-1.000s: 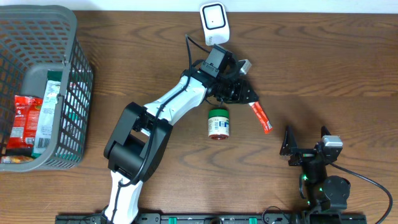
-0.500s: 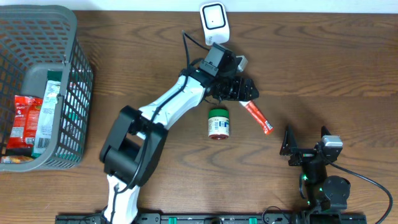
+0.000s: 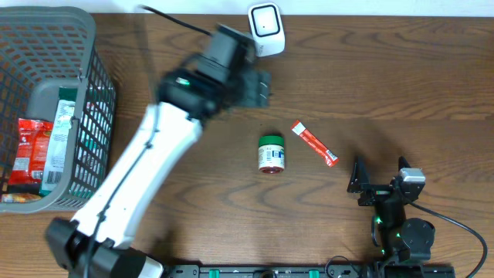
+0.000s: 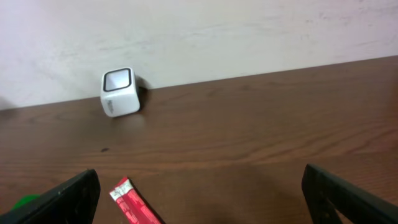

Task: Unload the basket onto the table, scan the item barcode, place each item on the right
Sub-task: 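Release the red packet on the table and swing left gripper to basket, then reach into the basket and grasp the green-and-white wipes pack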

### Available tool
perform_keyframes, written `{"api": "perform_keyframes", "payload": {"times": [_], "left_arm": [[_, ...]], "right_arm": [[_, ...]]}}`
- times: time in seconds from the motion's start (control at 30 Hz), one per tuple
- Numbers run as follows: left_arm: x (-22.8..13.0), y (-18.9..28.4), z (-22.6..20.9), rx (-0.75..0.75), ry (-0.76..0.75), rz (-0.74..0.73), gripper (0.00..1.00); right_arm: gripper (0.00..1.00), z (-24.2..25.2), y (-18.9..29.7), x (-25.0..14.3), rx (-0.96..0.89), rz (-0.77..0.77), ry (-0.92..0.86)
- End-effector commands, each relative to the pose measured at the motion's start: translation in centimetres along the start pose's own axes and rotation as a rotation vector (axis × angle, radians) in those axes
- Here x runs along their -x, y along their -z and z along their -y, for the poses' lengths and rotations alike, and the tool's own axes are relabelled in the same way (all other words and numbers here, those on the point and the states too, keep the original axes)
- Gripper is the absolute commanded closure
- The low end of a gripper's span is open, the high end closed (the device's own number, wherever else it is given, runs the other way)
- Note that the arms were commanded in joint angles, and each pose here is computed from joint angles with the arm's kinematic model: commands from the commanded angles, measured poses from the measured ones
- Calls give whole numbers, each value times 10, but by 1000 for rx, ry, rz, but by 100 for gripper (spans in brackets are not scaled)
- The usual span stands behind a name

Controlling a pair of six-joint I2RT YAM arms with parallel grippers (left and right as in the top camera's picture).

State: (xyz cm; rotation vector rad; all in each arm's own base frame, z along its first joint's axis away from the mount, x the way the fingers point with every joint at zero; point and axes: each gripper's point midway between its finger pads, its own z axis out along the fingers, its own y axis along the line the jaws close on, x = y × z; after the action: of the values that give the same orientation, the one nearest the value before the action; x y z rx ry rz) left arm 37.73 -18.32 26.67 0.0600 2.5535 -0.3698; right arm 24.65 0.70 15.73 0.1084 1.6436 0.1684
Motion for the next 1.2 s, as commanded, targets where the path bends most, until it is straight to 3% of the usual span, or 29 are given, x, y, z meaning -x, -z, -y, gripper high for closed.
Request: {"api": "perform_keyframes", "payload": {"times": [0.0,0.2,0.3,0.47,0.63,0.77,1.07,1.17], "left_arm": [[51,70,-78,231,114,179,19],[63,133,-211,449,434,274,19],[49,147,-268,543,568,271,18],[8,160,-341,668,748,205,9],[-31,152,-379,715,856,94,3],[-50,122,-396,660,909,-8,1],[-66,68,-415,605,955,-150,1],[-68,58,-420,593,894,-188,0]], "right_arm": [[1,-1,0,-2,5,-7,-6],[1,-1,0,-2,5,-7,-6],[1,-1,0,-2,5,-6,-6],[1,-1,0,-2,5,-7,-6],[1,-1,0,-2,5,-7,-6],[1,-1,0,-2,5,-7,-6],[1,-1,0,-2,5,-7,-6],[1,-1,0,-2,5,-7,-6]]}}
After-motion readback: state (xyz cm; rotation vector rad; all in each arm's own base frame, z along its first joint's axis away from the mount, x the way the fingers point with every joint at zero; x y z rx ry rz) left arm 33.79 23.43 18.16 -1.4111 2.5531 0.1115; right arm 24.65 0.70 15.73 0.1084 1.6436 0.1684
